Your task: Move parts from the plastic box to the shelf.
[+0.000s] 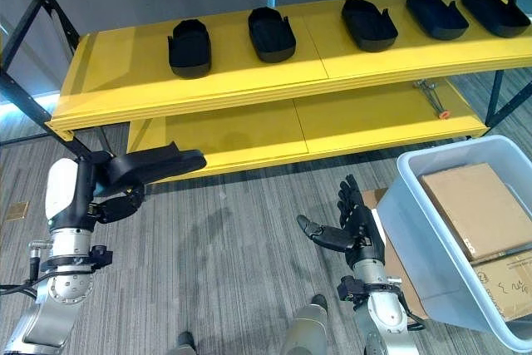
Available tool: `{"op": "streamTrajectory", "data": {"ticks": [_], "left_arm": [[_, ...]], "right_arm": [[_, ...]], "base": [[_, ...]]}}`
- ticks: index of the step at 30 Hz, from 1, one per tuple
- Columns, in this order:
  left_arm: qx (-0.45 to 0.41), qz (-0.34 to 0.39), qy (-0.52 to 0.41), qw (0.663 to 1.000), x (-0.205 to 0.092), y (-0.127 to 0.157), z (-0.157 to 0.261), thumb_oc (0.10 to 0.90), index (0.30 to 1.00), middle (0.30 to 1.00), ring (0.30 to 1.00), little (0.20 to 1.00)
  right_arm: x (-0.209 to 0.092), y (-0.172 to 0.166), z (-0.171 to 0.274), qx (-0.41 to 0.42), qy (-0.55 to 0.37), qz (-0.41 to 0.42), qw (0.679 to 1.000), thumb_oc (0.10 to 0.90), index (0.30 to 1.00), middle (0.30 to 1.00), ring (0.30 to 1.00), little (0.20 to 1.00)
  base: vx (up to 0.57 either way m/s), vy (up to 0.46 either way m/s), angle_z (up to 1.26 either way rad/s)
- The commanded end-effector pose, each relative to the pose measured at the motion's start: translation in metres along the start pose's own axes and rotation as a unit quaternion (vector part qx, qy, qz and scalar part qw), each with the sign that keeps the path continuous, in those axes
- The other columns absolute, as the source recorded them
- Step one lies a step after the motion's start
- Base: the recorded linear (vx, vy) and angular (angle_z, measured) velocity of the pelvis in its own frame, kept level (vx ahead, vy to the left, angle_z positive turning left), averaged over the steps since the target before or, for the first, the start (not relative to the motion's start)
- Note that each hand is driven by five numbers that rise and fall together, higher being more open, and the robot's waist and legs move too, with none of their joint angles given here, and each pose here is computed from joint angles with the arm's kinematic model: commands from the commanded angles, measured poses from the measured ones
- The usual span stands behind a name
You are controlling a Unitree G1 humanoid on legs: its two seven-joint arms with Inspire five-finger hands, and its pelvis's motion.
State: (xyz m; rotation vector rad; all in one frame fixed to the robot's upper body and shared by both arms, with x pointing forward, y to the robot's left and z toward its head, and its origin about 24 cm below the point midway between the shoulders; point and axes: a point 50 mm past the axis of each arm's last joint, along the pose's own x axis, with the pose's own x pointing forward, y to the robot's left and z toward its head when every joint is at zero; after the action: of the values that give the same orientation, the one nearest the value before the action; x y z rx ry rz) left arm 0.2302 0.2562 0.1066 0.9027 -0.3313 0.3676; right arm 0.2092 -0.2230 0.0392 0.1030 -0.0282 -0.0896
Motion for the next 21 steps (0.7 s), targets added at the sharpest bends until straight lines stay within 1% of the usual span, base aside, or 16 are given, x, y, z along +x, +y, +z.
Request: {"op": "streamTrajectory", "data": {"ticks": [1, 6, 10, 13, 15, 21], "left_arm": [[0.004, 0.146, -0.15, 0.978, 0.032, 0.059, 0.049, 0.4, 0.3, 0.3, 0.3, 0.3], [0.033, 0.148, -0.154, 0.976, 0.033, 0.064, 0.048, 0.4, 0.3, 0.3, 0.3, 0.3], [0.036, 0.143, -0.167, 0.975, 0.034, 0.064, 0.052, 0.4, 0.3, 0.3, 0.3, 0.3], [0.028, 0.14, -0.151, 0.978, 0.033, 0.061, 0.048, 0.4, 0.3, 0.3, 0.3, 0.3], [0.022, 0.135, -0.133, 0.982, 0.03, 0.056, 0.043, 0.4, 0.3, 0.3, 0.3, 0.3], [0.007, 0.118, -0.12, 0.986, 0.026, 0.043, 0.042, 0.4, 0.3, 0.3, 0.3, 0.3]], "right_arm": [[0.015, 0.013, 0.063, 0.027, -0.167, 0.03, 0.985, 0.9, 1.0, 1.0, 1.0, 1.0], [0.014, 0.015, 0.063, 0.042, -0.173, 0.022, 0.984, 0.9, 1.0, 1.0, 1.0, 1.0], [0.012, 0.023, 0.057, 0.061, -0.164, 0.03, 0.984, 0.9, 1.0, 1.0, 1.0, 1.0], [0.009, 0.02, 0.051, 0.056, -0.148, 0.032, 0.987, 0.9, 1.0, 1.0, 1.0, 1.0], [0.009, 0.017, 0.044, 0.06, -0.133, 0.027, 0.989, 0.9, 1.0, 1.0, 1.0, 1.0], [0.004, 0.014, 0.043, 0.062, -0.128, 0.037, 0.989, 0.9, 1.0, 1.0, 1.0, 1.0]], "base": [[0.01, 0.305, 0.09], [-0.01, 0.244, 0.13], [-0.06, 0.323, 0.02], [0.08, 0.468, -0.47], [0.14, 0.26, -0.51], [0.16, 0.116, -0.04]]}}
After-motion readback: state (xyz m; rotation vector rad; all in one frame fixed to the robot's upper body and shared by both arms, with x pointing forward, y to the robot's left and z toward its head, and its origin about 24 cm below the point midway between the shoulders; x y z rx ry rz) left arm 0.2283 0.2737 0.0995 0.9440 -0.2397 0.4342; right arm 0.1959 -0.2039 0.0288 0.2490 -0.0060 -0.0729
